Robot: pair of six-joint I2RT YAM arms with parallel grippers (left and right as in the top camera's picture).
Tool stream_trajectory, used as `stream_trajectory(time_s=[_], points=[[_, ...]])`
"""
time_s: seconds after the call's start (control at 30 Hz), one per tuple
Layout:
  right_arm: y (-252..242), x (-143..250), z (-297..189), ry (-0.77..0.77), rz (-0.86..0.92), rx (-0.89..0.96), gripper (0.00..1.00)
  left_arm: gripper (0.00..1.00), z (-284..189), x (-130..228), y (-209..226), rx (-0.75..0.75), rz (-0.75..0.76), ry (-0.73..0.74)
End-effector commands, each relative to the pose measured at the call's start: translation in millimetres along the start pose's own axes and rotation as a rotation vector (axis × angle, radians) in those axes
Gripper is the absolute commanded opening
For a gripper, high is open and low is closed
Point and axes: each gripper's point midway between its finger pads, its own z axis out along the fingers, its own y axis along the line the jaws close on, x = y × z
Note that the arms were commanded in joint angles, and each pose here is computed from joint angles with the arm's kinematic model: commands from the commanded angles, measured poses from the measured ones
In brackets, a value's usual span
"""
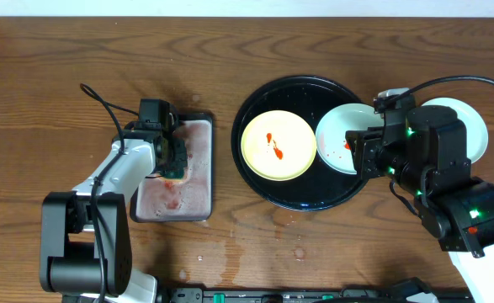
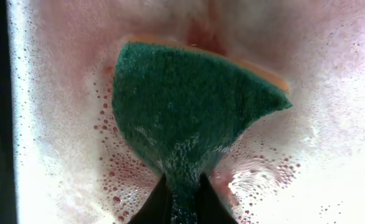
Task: Clean dirty plates on tray and stack at the side
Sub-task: 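Grasp and lift the green sponge from the small tray with left gripper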
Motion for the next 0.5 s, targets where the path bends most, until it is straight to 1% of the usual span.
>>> stream_trajectory(time_s=[0.0, 0.13, 0.27, 0.37, 0.47], points=[[-3, -2, -2, -0.010, 0.002, 0.014, 0.40, 0.07, 6, 15, 0, -0.001, -0.001, 0.071], [-3, -2, -2, -0.010, 0.002, 0.014, 0.40, 0.07, -12, 2, -2, 0.009, 0.000, 0.021], [-3, -3, -2, -0.011, 0.002, 0.013, 0.40, 0.07, -42, -10, -5, 0.027, -0.001, -0.066], [-3, -3, -2, -0.013, 0.002, 0.013, 0.40, 0.07, -59, -11, -5, 0.035, -0.009, -0.101], [-3, -3, -2, -0.013, 0.008, 0.012, 0.40, 0.07, -66, -8, -4, 0.036, -0.031, -0.103]])
